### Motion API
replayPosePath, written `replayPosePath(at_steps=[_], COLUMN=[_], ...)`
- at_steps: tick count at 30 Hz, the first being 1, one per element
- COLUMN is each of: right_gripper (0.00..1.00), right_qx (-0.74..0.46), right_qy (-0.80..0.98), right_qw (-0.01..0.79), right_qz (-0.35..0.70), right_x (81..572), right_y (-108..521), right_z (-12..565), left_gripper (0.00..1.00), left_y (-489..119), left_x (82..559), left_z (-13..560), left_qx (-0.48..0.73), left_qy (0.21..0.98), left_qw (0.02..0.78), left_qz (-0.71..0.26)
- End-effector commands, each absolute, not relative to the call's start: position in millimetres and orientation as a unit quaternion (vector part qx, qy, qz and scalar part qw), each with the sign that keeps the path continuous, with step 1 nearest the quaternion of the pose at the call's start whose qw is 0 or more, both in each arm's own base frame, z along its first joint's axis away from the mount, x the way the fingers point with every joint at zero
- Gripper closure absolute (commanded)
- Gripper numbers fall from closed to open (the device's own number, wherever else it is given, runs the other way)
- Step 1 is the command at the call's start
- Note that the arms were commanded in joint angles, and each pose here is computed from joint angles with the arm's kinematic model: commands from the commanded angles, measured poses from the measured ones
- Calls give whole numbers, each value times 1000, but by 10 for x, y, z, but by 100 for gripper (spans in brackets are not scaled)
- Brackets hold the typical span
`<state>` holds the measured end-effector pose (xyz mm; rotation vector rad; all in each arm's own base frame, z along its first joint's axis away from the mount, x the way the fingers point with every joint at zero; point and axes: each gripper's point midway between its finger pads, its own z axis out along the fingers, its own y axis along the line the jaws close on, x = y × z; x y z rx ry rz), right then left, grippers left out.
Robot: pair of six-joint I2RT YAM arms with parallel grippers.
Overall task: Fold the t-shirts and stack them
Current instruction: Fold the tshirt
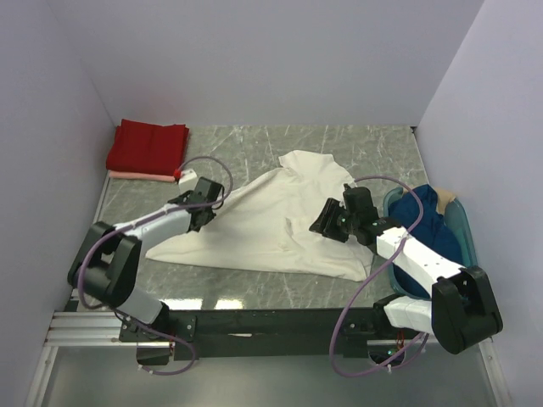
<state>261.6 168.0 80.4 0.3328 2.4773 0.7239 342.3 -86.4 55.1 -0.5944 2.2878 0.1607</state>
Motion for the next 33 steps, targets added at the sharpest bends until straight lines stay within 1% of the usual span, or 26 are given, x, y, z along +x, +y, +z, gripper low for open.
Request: replayPosePath(at_steps=[1, 2, 3, 4, 5, 6, 9, 11, 15, 18, 19, 21, 22, 26, 30, 33], right_gripper=[43, 43, 43, 43, 44, 44, 44, 44, 44, 44, 44, 44, 44, 44, 44, 44], right_qx=[117, 118, 118, 117, 119, 118, 121, 121, 122, 124, 122, 121, 122, 121, 121, 122], right_qy=[915, 916, 916, 916, 917, 917, 916, 916, 916, 915, 915, 915, 915, 915, 916, 916], right_qw=[279, 278, 278, 278, 278, 279, 280, 279, 280, 280, 280, 279, 280, 280, 275, 273], right_qz=[265, 265, 264, 263, 261, 261, 261, 262, 261, 263, 264, 265, 264, 263, 267, 269], right_x=[2653, 2652, 2654, 2655, 2655, 2658, 2665, 2663, 2664, 2674, 2674, 2673, 2674, 2672, 2663, 2667], right_y=[1674, 1680, 1678, 1675, 1670, 1668, 1664, 1672, 1667, 1670, 1680, 1682, 1680, 1676, 1692, 1701], right_z=[791, 780, 778, 777, 770, 777, 790, 789, 790, 797, 798, 798, 797, 785, 760, 746], left_gripper=[64, 61, 58, 52, 48, 44, 42, 43, 47, 50, 53, 54, 54, 52, 51, 53], left_y=[-1040, -1071, -1098, -1127, -1158, -1142, -1107, -1060, -966, -971, -964, -961, -947, -912, -1007, -1099], left_x=[3410, 3398, 3331, 3321, 3338, 3331, 3361, 3401, 3441, 3503, 3509, 3558, 3538, 3512, 3471, 3486], left_z=[739, 859, 835, 892, 1060, 1107, 1316, 1330, 1233, 1109, 1077, 1010, 929, 847, 739, 739], left_qx=[-228, -227, -217, -213, -215, -220, -232, -253, -306, -314, -314, -311, -309, -307, -283, -261], left_qy=[879, 872, 876, 872, 859, 855, 844, 842, 852, 859, 862, 867, 873, 877, 891, 898], left_qw=[418, 431, 428, 435, 455, 461, 473, 468, 420, 402, 397, 390, 378, 368, 354, 354], left_qz=[-16, -38, -53, -68, -91, -95, -101, -91, -57, -41, -34, -20, -7, 9, -12, -35])
